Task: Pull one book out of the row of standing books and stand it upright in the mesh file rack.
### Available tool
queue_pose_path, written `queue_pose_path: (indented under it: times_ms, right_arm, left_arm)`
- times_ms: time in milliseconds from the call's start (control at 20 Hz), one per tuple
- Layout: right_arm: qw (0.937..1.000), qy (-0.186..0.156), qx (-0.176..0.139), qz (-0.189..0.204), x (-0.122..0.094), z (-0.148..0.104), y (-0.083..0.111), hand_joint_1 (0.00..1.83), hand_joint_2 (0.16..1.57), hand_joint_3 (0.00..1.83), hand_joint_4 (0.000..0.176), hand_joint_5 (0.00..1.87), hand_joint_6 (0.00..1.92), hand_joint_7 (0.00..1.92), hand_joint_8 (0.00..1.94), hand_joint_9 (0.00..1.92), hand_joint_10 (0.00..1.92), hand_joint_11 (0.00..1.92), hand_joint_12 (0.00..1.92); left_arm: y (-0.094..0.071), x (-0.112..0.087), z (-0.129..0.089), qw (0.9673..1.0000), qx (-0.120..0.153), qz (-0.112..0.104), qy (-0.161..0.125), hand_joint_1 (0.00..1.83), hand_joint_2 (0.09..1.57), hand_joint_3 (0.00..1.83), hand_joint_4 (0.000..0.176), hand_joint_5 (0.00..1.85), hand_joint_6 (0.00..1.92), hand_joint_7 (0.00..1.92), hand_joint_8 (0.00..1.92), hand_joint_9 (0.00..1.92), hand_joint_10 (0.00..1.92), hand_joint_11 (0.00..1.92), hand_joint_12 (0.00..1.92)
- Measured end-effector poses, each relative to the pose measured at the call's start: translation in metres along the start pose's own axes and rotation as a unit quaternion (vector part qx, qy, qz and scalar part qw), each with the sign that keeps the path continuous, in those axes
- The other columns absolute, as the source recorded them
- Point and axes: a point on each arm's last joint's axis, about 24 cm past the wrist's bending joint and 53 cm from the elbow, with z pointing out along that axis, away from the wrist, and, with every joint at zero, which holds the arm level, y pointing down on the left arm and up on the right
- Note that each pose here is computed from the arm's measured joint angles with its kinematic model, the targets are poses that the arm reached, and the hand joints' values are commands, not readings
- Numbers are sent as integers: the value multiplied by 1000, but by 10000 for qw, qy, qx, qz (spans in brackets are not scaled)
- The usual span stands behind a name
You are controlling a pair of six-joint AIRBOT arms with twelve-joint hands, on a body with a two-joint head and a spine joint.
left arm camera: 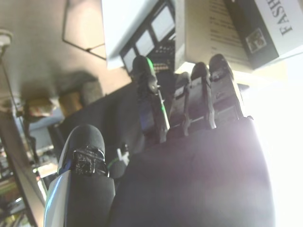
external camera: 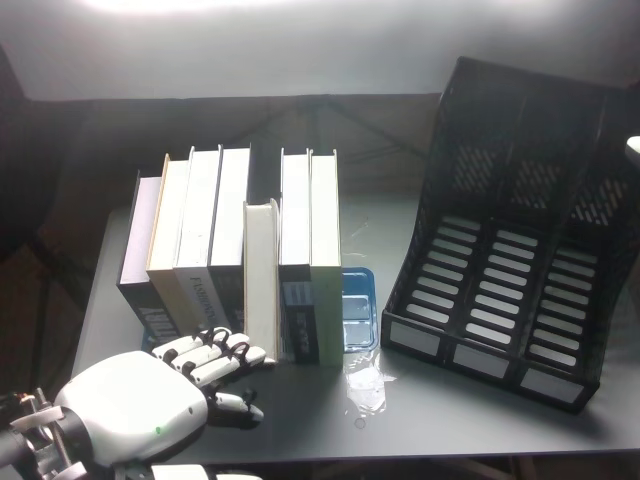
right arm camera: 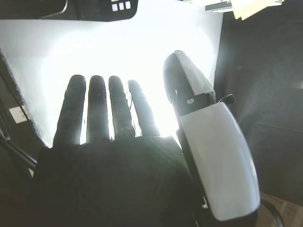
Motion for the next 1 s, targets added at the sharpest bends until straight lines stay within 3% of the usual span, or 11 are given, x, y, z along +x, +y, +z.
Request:
queue_pose_path:
  times_ms: [700, 900, 1000]
  right_arm:
    - [10000, 9, 34, 10, 1, 0, -2, 718, 1378, 0, 0, 0, 0, 0, 0, 0, 0, 0, 0]
    - [10000, 47, 18, 29, 3, -1, -1, 702, 1391, 3, 0, 0, 0, 0, 0, 0, 0, 0, 0]
    - [9998, 128, -129, -9, 6, -1, 6, 694, 1397, 4, 0, 0, 0, 0, 0, 0, 0, 0, 0]
  left_arm:
    - [-4, 24, -11, 9990, 83, -256, 353, 0, 1262, 6, 0, 599, 10, 226, 14, 57, 37, 0, 0]
    - [-6, 3, -19, 9995, 148, -264, 57, 0, 1278, 10, 0, 305, 0, 42, 0, 0, 0, 0, 0]
    - [-10, -27, -26, 9987, 248, -215, -389, 0, 1285, 11, 0, 176, 0, 1, 0, 0, 0, 0, 0]
